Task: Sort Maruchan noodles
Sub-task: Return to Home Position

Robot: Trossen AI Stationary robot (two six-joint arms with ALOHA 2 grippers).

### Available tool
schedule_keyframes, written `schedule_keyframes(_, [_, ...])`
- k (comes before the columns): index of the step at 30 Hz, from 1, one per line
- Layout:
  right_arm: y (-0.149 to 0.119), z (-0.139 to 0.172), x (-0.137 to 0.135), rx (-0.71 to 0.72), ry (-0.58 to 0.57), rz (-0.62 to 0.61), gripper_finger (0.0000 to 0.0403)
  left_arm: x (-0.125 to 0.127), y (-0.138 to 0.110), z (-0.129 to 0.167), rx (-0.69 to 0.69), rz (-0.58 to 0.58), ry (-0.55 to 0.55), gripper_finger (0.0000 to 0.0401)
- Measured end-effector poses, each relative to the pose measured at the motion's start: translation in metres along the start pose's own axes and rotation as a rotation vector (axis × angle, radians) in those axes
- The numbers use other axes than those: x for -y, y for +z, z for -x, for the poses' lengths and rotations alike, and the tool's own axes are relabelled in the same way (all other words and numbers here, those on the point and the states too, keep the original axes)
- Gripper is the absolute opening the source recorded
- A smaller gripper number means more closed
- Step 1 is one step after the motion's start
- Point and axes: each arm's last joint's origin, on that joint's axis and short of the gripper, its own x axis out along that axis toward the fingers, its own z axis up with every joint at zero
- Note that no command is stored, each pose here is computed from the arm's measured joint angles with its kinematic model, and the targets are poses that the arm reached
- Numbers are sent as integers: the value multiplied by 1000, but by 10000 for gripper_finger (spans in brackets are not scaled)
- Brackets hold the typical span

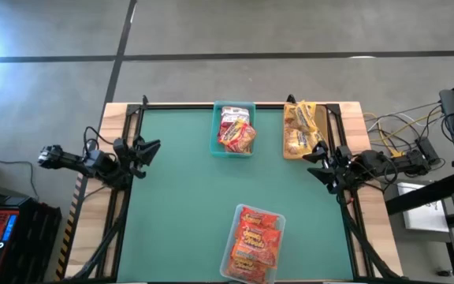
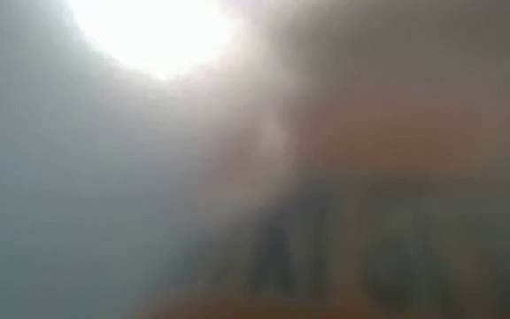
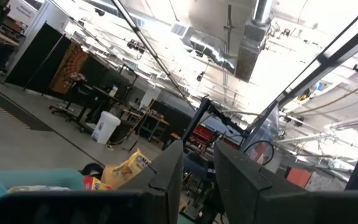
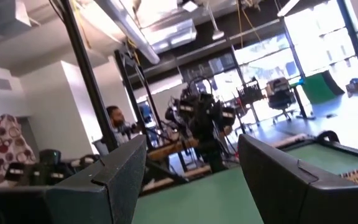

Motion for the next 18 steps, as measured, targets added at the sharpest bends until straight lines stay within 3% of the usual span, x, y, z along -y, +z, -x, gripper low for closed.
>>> schedule_keyframes(18, [-5, -1, 1, -52, -15, 9, 242, 1, 5, 0, 18, 15, -5, 75])
